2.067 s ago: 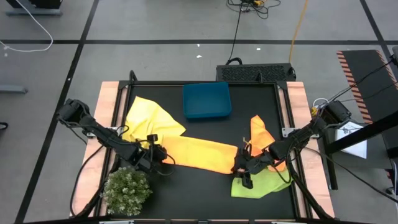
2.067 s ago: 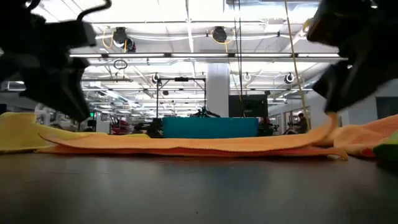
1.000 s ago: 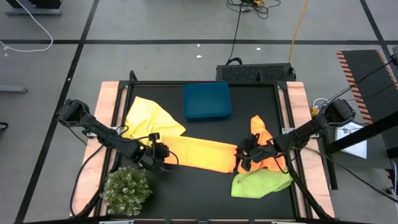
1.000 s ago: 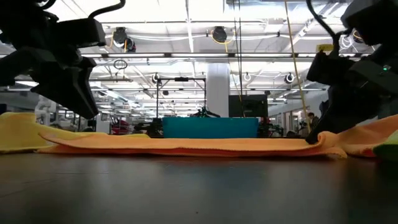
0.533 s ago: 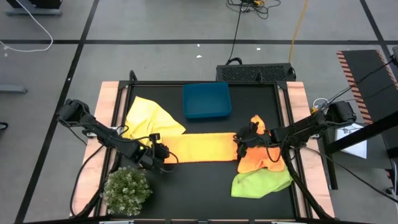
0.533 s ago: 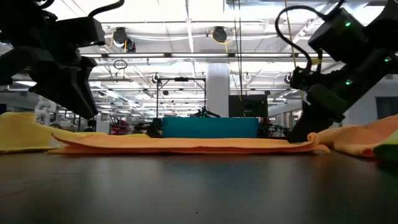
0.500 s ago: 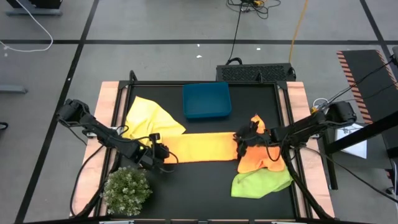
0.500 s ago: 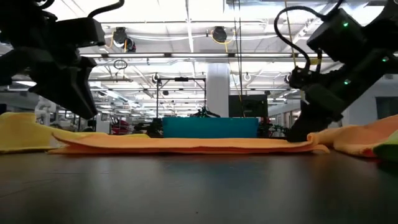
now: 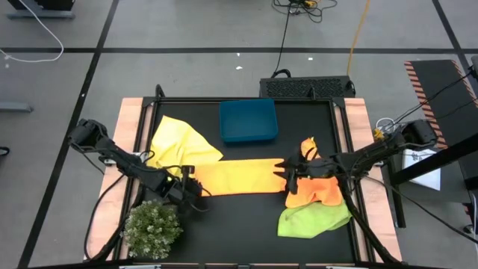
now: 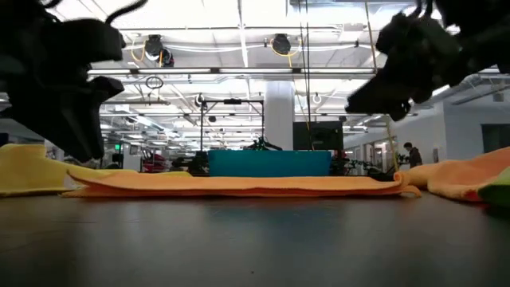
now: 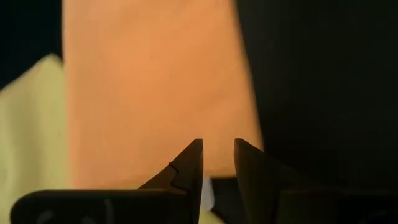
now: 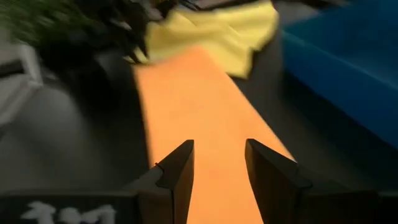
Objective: Fold microfiber towels
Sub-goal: Fold the left orange microfiber towel
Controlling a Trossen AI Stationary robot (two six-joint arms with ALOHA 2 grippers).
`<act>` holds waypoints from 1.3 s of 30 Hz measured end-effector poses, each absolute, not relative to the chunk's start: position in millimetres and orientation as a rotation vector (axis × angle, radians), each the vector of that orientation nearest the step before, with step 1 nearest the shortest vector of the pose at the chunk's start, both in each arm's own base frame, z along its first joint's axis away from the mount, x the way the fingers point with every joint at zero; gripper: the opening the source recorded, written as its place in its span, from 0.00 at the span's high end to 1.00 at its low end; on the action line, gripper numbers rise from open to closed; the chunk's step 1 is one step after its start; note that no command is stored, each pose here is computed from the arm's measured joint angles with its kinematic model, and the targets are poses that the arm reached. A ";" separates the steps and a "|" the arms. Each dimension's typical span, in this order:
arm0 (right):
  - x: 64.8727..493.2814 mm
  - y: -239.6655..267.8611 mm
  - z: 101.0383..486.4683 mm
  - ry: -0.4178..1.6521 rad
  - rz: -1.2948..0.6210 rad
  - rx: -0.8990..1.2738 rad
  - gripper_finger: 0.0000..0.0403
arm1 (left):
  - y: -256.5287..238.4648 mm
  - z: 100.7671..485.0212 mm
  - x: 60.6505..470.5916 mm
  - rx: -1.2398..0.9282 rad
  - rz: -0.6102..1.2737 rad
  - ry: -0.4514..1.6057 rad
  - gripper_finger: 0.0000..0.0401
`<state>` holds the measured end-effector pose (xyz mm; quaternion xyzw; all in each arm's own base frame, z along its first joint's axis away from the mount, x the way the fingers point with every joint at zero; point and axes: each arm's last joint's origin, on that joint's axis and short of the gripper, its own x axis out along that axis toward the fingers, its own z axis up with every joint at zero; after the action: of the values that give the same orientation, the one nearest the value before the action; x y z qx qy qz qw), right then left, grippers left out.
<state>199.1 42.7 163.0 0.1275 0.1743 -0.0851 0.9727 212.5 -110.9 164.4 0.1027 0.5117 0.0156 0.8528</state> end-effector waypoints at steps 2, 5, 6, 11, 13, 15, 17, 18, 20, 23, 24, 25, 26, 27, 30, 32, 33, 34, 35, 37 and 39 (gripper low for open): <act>201.1 48.8 166.0 0.309 -0.134 0.242 0.67 | -115.0 165.5 213.5 0.234 0.000 1.048 0.77; 205.6 56.9 165.7 0.256 -0.113 0.211 0.67 | -119.7 167.5 215.7 0.288 -0.057 1.005 0.77; 207.8 59.1 164.0 0.246 -0.103 0.200 0.67 | -121.5 168.2 216.4 0.312 -0.080 0.989 0.77; 216.5 67.2 156.2 0.200 -0.068 0.170 0.67 | -130.1 172.4 220.1 0.405 -0.184 0.904 0.77; 219.5 69.4 153.1 0.182 -0.060 0.159 0.67 | -132.4 173.3 220.4 0.405 -0.200 0.888 0.77; 222.4 70.8 150.2 0.162 -0.055 0.149 0.67 | -134.4 173.5 220.3 0.376 -0.194 0.881 0.77; 224.8 71.7 147.7 0.142 -0.052 0.142 0.67 | -136.6 170.0 220.0 0.371 -0.192 0.895 0.75; 225.8 72.1 146.5 0.134 -0.051 0.138 0.67 | -137.3 167.5 218.9 0.383 -0.193 0.912 0.73; 227.6 72.7 144.5 0.118 -0.048 0.134 0.67 | -137.4 165.8 216.4 0.401 -0.178 0.929 0.67; 228.9 73.2 141.6 0.115 -0.047 0.123 0.67 | -137.3 164.0 216.8 0.388 -0.159 0.939 0.56; 229.1 73.3 141.0 0.116 -0.047 0.123 0.67 | -136.8 163.2 216.0 0.393 -0.158 0.950 0.52; 229.2 73.3 140.5 0.118 -0.047 0.123 0.67 | -136.2 162.8 215.4 0.396 -0.155 0.959 0.49; 229.2 73.3 140.3 0.119 -0.047 0.123 0.67 | -135.8 162.6 214.9 0.398 -0.155 0.965 0.45; 229.2 73.3 140.4 0.118 -0.047 0.123 0.67 | -134.8 161.9 214.1 0.404 -0.152 0.978 0.42; 229.2 73.3 140.5 0.118 -0.047 0.124 0.67 | -131.4 159.9 211.5 0.421 -0.142 1.022 0.37; 229.2 73.3 140.5 0.117 -0.047 0.125 0.67 | -128.7 158.7 209.6 0.420 -0.125 1.052 0.35; 229.2 73.3 140.5 0.117 -0.047 0.126 0.67 | -127.3 157.5 208.5 0.425 -0.117 1.073 0.35; 229.2 73.3 140.5 0.118 -0.047 0.126 0.67 | -126.2 155.6 208.3 0.428 -0.110 1.090 0.35; 229.2 73.3 140.5 0.118 -0.047 0.126 0.67 | -125.3 153.5 208.2 0.433 -0.104 1.107 0.35; 229.2 73.3 140.5 0.118 -0.047 0.126 0.67 | -124.4 149.0 207.9 0.448 -0.097 1.138 0.37; 229.2 73.3 140.5 0.118 -0.047 0.126 0.67 | -126.1 142.4 211.2 0.453 -0.095 1.144 0.38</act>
<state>229.2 73.3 140.5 0.0630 0.0587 -0.0236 0.9960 211.2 -126.1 142.4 0.2122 0.5365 -0.0447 0.8155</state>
